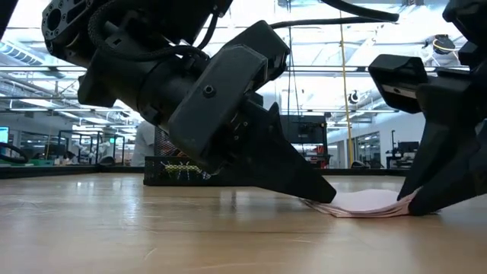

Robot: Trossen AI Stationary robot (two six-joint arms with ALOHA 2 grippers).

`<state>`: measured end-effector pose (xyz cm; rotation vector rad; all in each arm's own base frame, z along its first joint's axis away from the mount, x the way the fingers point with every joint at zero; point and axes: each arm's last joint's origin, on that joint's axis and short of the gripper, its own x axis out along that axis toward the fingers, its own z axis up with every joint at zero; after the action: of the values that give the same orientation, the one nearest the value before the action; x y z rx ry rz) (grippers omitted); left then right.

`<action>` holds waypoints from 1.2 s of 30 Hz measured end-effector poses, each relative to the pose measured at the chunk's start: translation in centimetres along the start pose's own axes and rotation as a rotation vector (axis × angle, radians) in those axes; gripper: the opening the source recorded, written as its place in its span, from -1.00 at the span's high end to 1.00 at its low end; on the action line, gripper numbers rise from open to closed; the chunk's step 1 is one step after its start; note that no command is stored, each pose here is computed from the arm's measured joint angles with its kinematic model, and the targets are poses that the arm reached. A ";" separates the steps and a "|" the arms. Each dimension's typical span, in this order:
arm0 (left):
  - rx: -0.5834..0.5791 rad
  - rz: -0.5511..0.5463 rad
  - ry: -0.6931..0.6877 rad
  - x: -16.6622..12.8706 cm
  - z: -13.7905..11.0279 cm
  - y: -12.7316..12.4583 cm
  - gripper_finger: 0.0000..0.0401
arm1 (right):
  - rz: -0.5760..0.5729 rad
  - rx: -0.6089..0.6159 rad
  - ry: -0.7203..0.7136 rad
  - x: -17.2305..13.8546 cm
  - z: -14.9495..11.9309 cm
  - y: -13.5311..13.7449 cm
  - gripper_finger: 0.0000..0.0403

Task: Pick and place office supplies into organizer
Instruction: Put the pink sticky notes into the black desk organizer

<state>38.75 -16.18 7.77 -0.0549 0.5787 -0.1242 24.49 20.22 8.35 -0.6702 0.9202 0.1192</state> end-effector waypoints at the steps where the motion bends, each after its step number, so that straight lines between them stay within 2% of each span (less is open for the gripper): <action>1: 0.002 -0.002 -0.015 0.0 0.1 0.0 0.82 | -0.008 0.000 0.000 0.0 0.0 0.0 0.95; 6: 0.072 -0.016 -0.048 -0.7 1.0 -0.6 0.82 | -0.071 -0.034 -0.009 -0.2 0.3 -0.1 0.98; 10: 0.115 -0.033 -0.095 -2.7 3.2 -1.9 0.82 | -0.125 -0.077 -0.021 -0.8 1.5 -0.3 0.98; 17: 0.204 0.107 -0.046 -7.0 5.0 -3.9 0.82 | -0.231 -0.185 0.032 -2.1 3.7 -0.9 0.99; 23: 0.234 0.188 -0.004 -8.3 4.5 -5.0 0.82 | -0.301 -0.216 -0.004 -3.1 5.9 -1.5 0.99; 28: 0.253 0.184 0.023 -8.5 4.2 -5.3 0.82 | -0.461 -0.238 -0.001 -3.4 6.8 -2.5 1.00; 36: 0.280 0.189 0.012 -9.5 4.5 -6.0 0.82 | -0.509 -0.192 0.098 -1.0 6.6 -6.8 1.00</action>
<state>32.72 -20.81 17.15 0.2718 0.5707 -0.0210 30.97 18.90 15.21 -1.0766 0.8113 -0.2840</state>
